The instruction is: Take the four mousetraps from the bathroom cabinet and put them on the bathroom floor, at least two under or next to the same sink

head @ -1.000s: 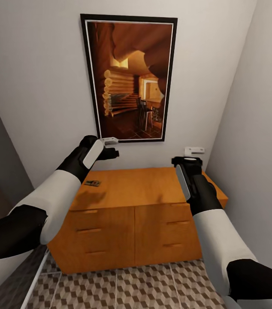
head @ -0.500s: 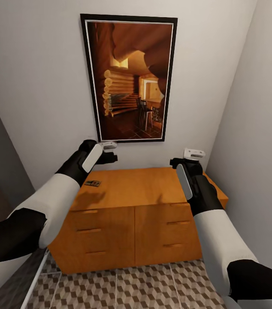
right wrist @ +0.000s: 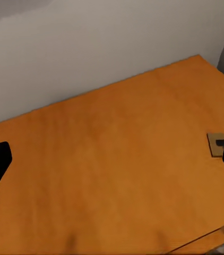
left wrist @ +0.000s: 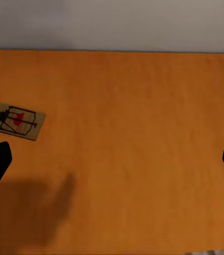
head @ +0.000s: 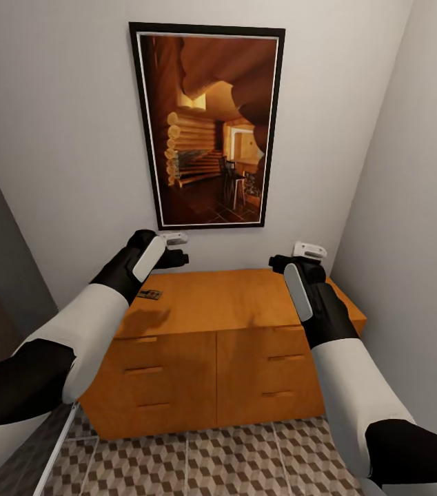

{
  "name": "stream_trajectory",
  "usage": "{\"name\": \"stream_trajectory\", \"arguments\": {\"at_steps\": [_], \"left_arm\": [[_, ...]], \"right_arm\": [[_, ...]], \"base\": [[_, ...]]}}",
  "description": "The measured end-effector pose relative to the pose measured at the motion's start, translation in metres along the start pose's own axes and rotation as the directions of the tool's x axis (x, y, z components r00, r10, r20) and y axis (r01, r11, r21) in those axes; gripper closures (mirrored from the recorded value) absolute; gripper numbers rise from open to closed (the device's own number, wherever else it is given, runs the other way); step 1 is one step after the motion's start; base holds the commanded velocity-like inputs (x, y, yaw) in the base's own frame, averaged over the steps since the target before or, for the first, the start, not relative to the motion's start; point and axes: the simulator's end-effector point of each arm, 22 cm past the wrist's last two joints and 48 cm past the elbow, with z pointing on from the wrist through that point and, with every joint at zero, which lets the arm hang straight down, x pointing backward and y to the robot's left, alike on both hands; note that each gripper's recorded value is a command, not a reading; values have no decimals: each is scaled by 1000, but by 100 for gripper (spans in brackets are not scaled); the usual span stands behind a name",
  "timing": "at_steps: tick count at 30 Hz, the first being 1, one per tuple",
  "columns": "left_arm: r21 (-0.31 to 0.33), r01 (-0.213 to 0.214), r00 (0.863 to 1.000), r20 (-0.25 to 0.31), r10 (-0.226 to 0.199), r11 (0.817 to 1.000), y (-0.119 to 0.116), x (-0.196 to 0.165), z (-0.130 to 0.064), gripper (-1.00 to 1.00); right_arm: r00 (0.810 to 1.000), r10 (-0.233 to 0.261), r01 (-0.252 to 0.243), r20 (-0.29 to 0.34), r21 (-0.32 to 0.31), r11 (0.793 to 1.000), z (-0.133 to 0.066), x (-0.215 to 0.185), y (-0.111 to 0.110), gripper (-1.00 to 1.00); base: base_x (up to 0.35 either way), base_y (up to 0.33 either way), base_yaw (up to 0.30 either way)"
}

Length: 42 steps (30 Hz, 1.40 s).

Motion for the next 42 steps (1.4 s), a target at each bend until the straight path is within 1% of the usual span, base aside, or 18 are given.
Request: {"name": "stream_trajectory", "arguments": {"at_steps": [4, 6, 7, 10, 14, 23, 30, 36, 42], "left_arm": [[0, 0, 1000, -5, 0, 1000, 0, 3, 1, -100], [0, 1, 1000, -7, -1, 1000, 0, 5, 2, -100], [4, 2, 1000, -9, -2, 1000, -1, 6, 2, -100], [7, 2, 1000, -11, -2, 1000, -1, 7, 2, -100], [9, 2, 1000, -12, -2, 1000, -2, 8, 3, -100], [9, 1, 1000, -18, -1, 1000, -3, 11, 4, -100], [9, 1, 1000, -23, -1, 1000, -3, 14, 5, -100], [11, 0, 1000, -31, 0, 1000, -4, 18, 6, -100], [14, 0, 1000, -31, 1, 1000, -6, 19, 6, -100]], "right_arm": [[1000, 16, -17, 12, 48, 999, 0, -2, -10, -100], [999, 33, -36, 32, 95, 995, -1, -5, -20, -100], [996, 58, -69, 68, 161, 985, -3, -10, -35, -100], [995, 68, -81, 77, 186, 979, -4, -11, -41, -100], [994, 69, -84, 78, 198, 977, -4, -11, -44, -100], [996, 59, -72, 66, 211, 975, -4, -9, -49, -100], [999, 32, -36, 27, 213, 976, -4, -3, -49, -100], [999, -13, 20, -37, 205, 979, -4, 9, -48, -100], [997, -34, 49, -76, 203, 978, -4, 16, -48, -100]], "base": [[2, 0, 0], [130, 0, 0], [252, 0, 0], [279, 0, 0], [179, 0, 0], [38, 0, 0], [5, 0, 0], [0, 0, 0], [0, 0, 0]]}}
